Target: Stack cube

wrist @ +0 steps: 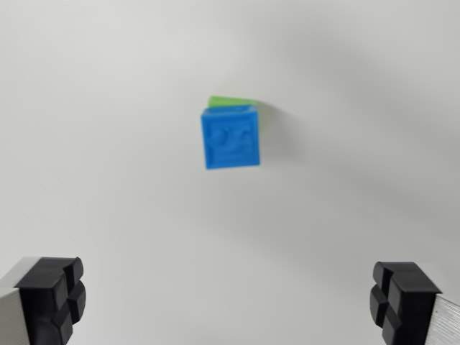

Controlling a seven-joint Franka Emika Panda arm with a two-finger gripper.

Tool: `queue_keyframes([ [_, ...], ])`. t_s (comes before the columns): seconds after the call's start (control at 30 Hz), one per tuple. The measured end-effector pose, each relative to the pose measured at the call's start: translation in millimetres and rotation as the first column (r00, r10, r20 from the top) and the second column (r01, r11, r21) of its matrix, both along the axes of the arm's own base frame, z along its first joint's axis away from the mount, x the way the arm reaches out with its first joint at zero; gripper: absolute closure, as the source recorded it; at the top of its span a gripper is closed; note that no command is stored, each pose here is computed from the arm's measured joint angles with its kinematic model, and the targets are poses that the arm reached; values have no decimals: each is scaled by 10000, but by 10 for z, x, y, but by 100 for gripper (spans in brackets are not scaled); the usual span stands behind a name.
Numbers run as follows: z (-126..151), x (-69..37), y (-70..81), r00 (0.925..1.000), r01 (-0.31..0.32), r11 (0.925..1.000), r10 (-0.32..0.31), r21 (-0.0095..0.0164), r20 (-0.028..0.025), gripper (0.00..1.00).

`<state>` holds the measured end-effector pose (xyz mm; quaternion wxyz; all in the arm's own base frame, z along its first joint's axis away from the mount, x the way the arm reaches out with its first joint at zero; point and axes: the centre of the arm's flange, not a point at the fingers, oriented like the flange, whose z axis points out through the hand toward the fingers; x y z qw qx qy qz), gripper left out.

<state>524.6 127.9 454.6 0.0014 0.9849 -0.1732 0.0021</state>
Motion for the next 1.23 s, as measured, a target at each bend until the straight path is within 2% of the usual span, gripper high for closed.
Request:
queue_keyframes([
  [0.37,124,0,1,10000,0,10000,0,1,1,0],
  [1.23,122,1,1,10000,1,10000,-1,0,-6,0],
])
